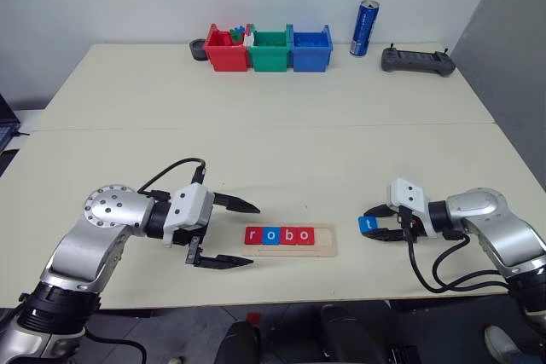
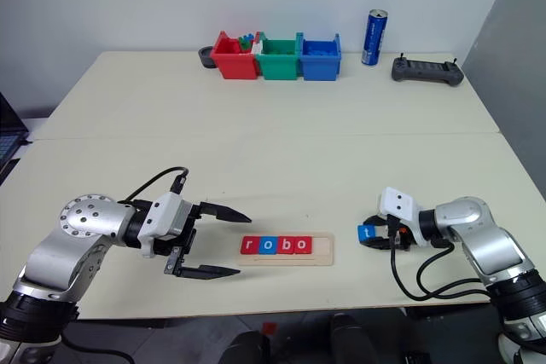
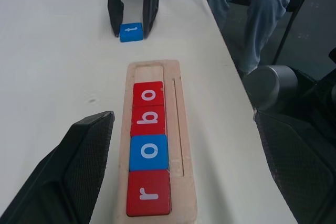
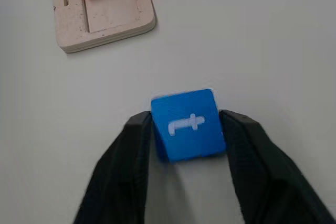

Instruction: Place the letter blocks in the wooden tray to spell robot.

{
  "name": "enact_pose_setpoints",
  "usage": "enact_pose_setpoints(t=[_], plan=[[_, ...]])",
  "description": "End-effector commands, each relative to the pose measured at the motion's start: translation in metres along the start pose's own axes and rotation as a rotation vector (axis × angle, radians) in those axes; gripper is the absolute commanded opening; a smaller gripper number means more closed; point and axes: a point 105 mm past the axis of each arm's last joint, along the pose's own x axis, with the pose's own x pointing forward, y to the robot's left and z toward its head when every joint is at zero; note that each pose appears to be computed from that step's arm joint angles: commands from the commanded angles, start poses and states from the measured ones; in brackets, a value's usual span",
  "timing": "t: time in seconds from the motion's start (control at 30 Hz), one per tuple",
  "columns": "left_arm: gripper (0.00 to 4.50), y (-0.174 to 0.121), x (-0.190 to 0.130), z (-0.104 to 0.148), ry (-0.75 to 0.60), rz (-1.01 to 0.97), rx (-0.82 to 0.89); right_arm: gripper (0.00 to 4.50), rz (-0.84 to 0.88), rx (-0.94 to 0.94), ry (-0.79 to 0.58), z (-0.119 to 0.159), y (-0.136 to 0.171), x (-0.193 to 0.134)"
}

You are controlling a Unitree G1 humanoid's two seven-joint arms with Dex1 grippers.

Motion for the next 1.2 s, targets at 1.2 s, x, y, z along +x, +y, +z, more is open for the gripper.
enact_pose_setpoints(t=[1.2], plan=[[4.50, -0.009, -0.005, -0.014, 0.034, 0.012, 0.033, 1.45, 0.083, -0.170, 0.028, 0.065, 0.036, 0.050]])
